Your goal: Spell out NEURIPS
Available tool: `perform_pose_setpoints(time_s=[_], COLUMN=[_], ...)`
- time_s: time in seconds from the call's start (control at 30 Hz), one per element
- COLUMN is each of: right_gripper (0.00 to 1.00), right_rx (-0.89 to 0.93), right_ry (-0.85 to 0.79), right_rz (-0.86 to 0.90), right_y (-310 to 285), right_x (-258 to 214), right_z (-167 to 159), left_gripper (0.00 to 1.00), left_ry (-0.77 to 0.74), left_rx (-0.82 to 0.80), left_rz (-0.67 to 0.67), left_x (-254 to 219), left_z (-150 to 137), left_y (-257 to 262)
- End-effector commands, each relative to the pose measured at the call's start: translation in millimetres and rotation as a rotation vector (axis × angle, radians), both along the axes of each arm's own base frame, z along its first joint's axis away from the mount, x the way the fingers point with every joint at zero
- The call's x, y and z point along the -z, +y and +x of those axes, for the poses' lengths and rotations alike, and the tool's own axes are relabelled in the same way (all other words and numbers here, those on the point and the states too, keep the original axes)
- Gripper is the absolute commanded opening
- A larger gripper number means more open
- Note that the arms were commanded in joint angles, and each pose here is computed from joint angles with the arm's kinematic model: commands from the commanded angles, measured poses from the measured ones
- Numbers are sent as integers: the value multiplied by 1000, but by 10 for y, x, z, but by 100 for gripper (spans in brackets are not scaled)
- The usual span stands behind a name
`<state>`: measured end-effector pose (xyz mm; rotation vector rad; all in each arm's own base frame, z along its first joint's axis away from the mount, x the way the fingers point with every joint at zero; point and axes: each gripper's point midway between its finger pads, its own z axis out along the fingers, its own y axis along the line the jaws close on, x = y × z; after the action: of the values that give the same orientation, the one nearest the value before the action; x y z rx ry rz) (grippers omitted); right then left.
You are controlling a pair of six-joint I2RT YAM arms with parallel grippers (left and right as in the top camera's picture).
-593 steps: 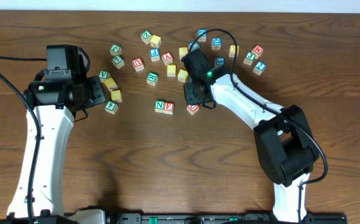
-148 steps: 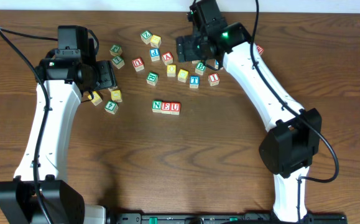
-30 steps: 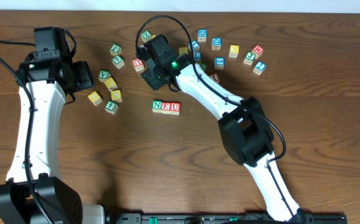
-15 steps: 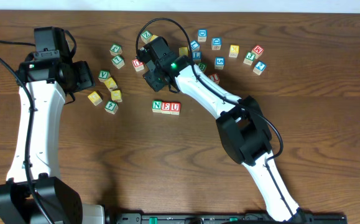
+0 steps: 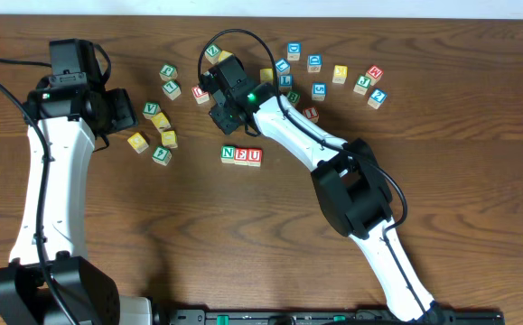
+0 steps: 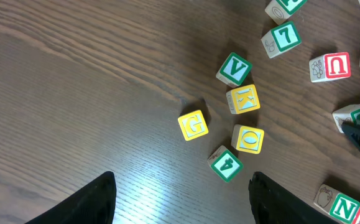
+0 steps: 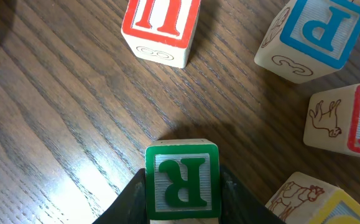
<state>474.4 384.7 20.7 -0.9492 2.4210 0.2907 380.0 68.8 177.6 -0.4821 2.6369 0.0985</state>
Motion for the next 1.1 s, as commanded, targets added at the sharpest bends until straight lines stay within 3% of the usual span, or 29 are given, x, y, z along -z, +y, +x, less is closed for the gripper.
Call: perform_pose_setpoints(time_s=[0.0,0.23,0.57,0.83,1.07], right_gripper=[26,23,18,9,11], right_rx=[3,24,38,58,103], right_ry=[14,4,-47,6,148], right_rz=[-3,21,72,27,-82], right_y=[44,39,-25,-372,-874], right_x=[75,-107,-831,-1294,-1340], right_z=[-50,-31,-71,-338,-649], left_gripper=[68,68,68,68,68], left_ry=[22,22,22,22,22], left_rx=[-10,-10,-10,-10,-10], left_rz=[-6,-6,-6,-6,-6], left_x=[71,71,71,71,71], left_z=[-36,-36,-36,-36,-36], left_y=[0,0,0,0,0])
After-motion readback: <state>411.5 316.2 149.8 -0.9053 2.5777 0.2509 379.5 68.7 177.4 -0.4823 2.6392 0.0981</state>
